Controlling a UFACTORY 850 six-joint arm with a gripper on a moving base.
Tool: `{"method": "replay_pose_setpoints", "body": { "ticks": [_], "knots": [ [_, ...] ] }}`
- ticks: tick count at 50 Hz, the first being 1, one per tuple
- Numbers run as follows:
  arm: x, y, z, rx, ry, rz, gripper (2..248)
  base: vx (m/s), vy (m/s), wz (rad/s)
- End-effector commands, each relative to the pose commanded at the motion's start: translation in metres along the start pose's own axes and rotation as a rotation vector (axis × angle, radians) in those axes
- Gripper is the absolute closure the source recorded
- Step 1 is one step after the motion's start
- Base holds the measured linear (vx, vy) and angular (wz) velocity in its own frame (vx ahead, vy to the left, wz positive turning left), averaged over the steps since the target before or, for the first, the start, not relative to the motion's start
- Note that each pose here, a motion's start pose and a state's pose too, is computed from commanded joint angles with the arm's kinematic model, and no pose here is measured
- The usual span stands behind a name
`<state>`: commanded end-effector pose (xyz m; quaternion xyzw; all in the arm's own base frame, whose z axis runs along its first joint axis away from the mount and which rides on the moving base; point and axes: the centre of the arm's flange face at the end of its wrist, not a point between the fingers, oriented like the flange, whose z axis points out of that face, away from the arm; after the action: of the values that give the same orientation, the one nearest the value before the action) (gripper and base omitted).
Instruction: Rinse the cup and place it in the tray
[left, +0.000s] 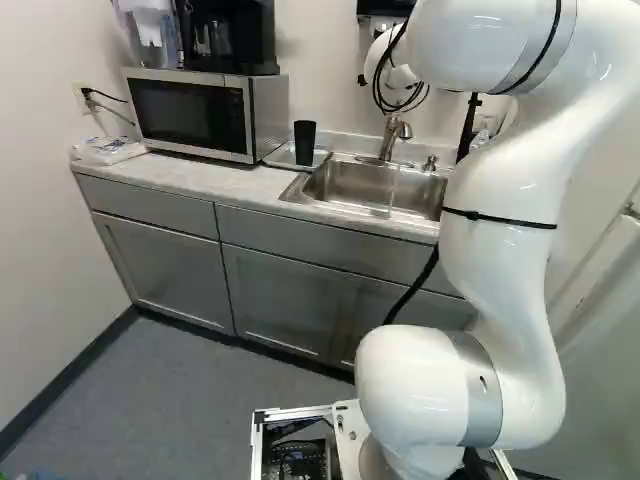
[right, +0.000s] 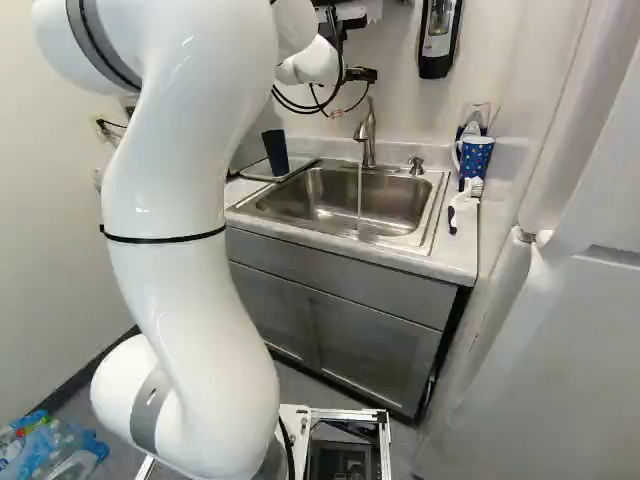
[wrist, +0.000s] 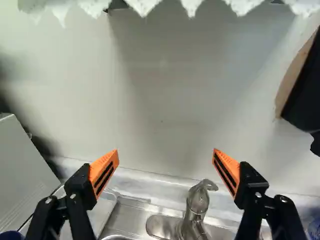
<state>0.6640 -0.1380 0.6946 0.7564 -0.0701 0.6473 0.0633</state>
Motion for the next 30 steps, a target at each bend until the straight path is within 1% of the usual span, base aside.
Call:
{"method": "replay_pose_setpoints", "body": {
  "ticks": [17, 30],
  "knots": [
    [-0.001, -0.001, 0.010, 0.002, -0.009, 0.000, 3, 0.000, 0.000, 0.000],
    [-0.003, -0.002, 0.013, 0.001, -0.027, -0.001, 3, 0.000, 0.000, 0.000]
  ]
}}
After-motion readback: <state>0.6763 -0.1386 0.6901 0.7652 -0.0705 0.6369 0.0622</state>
